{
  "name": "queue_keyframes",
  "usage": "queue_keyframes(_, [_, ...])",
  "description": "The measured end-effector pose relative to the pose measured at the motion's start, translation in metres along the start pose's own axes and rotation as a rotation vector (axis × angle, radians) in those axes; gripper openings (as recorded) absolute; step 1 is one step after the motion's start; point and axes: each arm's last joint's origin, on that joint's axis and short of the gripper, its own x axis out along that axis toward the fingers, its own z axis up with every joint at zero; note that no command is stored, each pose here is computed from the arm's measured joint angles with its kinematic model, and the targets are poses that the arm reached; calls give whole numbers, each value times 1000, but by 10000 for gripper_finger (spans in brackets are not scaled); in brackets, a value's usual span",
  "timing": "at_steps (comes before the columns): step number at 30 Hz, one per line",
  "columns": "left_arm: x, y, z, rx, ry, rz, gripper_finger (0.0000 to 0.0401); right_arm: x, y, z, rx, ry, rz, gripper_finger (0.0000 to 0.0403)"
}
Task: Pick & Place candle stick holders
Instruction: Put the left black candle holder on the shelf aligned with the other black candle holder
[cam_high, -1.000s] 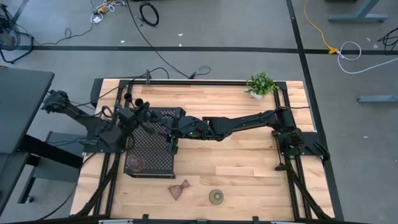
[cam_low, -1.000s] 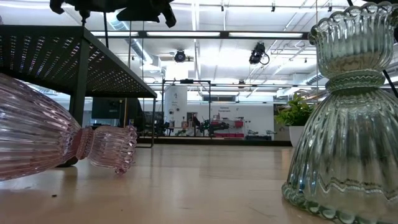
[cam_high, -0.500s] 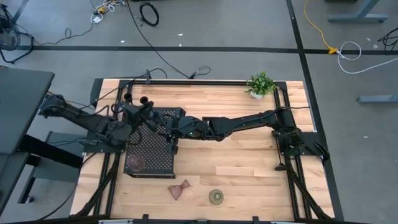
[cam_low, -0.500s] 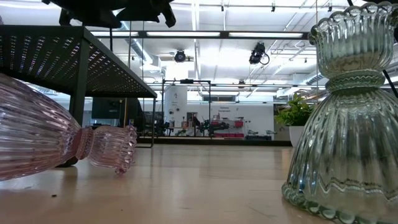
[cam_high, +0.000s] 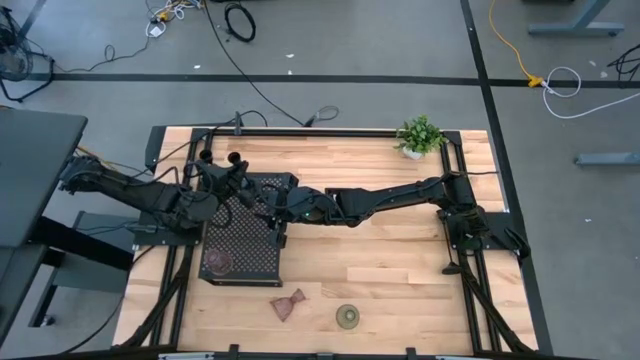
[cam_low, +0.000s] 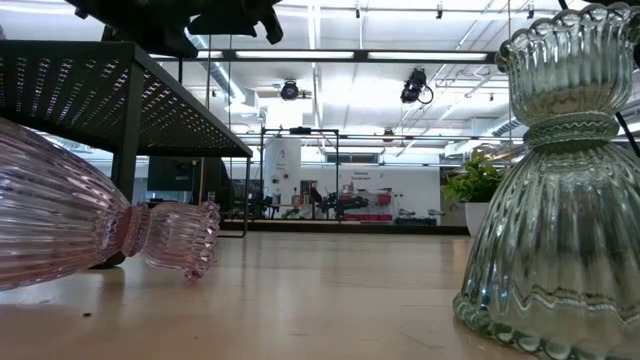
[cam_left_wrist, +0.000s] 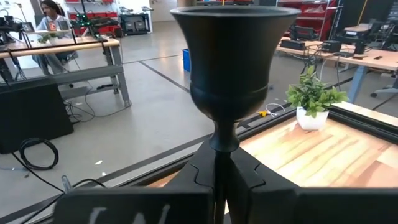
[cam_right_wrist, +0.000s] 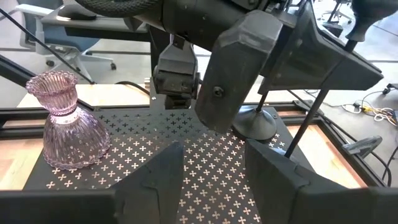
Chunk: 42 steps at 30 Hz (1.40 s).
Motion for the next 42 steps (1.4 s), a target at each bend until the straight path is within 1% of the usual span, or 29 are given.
queue_keyframes(3, [1, 0, 0, -1, 2, 0, 11, 0, 0, 0, 0, 0, 1, 168])
queue_keyframes(8, [1, 0, 0, 5, 4, -1, 28, 0, 0, 0, -1, 0, 1, 168])
queue_keyframes(13, [1, 0, 0, 5, 6, -5, 13, 0, 0, 0, -2, 0, 1, 168])
queue_keyframes(16, [1, 0, 0, 4, 6, -6, 11, 0, 0, 0, -2, 1, 1, 168])
queue_keyframes(18, [1, 0, 0, 4, 6, -5, 21, 0, 0, 0, -2, 0, 1, 168])
queue_keyframes(21, [1, 0, 0, 3, 5, -5, 47, 0, 0, 0, -2, 1, 1, 168])
queue_keyframes(24, [1, 0, 0, 2, 5, -5, 58, 0, 0, 0, -1, 0, 1, 168])
queue_keyframes(42, [1, 0, 1, -6, 0, -1, 64, 0, 0, 0, 0, 0, 2, 168])
